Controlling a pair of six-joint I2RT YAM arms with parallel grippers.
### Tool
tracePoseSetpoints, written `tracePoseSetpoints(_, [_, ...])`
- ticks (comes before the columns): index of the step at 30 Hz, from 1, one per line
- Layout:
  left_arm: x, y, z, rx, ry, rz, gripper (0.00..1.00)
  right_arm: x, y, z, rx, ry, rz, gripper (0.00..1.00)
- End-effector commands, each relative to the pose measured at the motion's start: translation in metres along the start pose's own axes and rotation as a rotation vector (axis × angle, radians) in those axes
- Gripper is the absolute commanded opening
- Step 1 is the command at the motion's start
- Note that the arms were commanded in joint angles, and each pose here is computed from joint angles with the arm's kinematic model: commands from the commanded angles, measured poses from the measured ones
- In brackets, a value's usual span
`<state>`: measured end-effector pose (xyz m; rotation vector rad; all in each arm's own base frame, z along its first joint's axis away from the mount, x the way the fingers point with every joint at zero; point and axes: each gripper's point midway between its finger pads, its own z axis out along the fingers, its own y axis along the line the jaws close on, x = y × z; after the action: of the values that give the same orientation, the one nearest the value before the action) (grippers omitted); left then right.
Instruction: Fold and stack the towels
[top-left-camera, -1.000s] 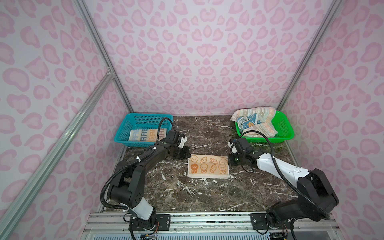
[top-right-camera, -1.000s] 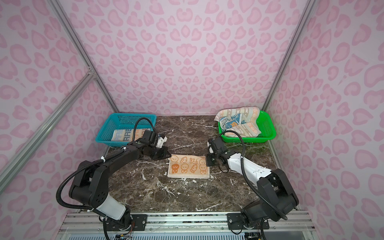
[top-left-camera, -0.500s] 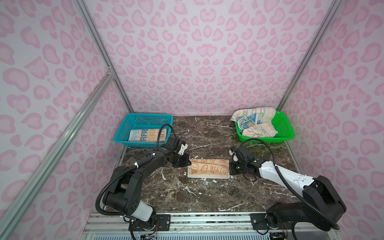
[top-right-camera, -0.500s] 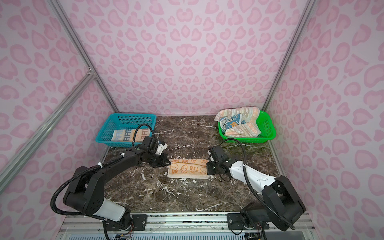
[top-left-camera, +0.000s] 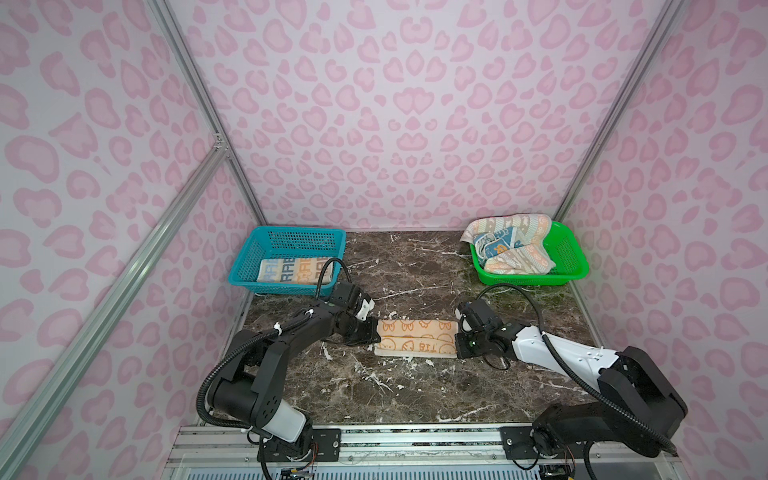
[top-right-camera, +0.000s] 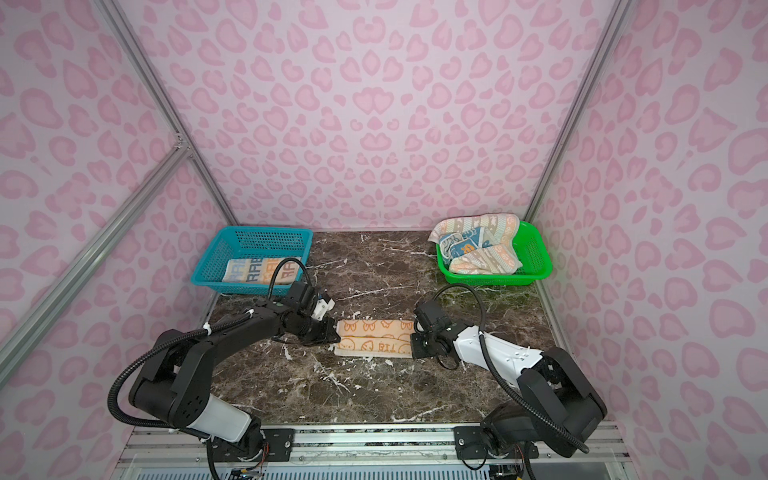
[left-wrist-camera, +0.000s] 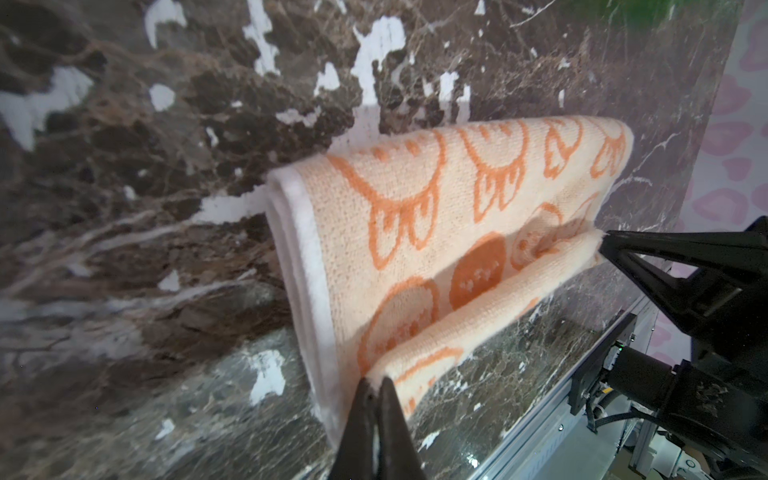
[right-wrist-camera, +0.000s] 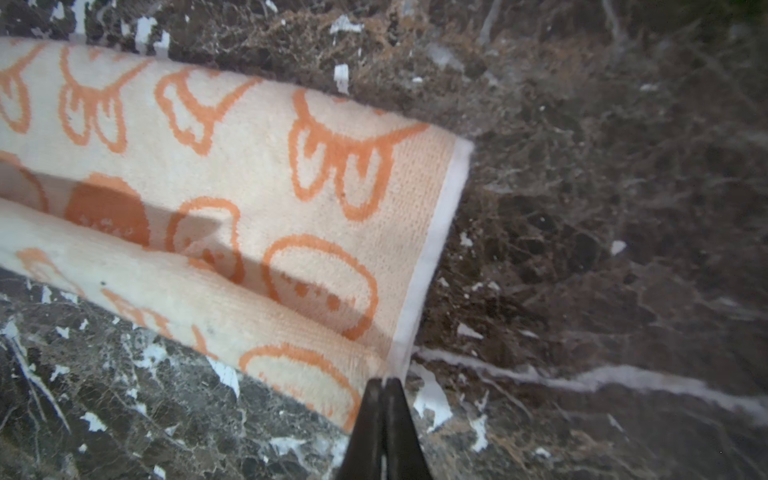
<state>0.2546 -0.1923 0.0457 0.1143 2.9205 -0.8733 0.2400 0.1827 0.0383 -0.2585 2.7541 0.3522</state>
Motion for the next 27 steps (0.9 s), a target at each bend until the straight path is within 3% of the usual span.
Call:
tracePoseSetpoints(1, [0.014,0.013,0.004,-0.054,0.056,-0.017,0.03,0.009,-0.008,0.0,0.077,0.022,-0.052,0.07])
tracePoseSetpoints(5, [0.017,0.018,0.004,-0.077,0.066,-0.028,0.06,0.014,-0.005,0.002,0.081,0.045,-0.066,0.22])
tracePoseSetpoints(7, [0.017,0.021,0.003,-0.1,0.069,-0.038,0.12,0.014,-0.002,0.001,0.09,0.047,-0.075,0.26])
tracePoseSetpoints(12, [0.006,0.012,-0.019,-0.123,-0.002,-0.017,0.49,0.001,0.013,-0.02,0.06,-0.022,-0.137,0.38])
tracePoseSetpoints(15, [-0.006,-0.002,-0.037,-0.108,-0.061,0.005,0.57,-0.01,0.032,-0.034,-0.027,-0.067,-0.176,0.41])
tracePoseSetpoints(21, [-0.018,-0.052,-0.04,0.015,-0.104,0.073,0.56,-0.018,0.071,-0.028,-0.201,-0.04,-0.177,0.4])
tracePoseSetpoints(27, [-0.004,-0.046,0.005,0.032,-0.027,-0.026,0.32,-0.001,0.078,0.002,-0.22,0.07,-0.101,0.35])
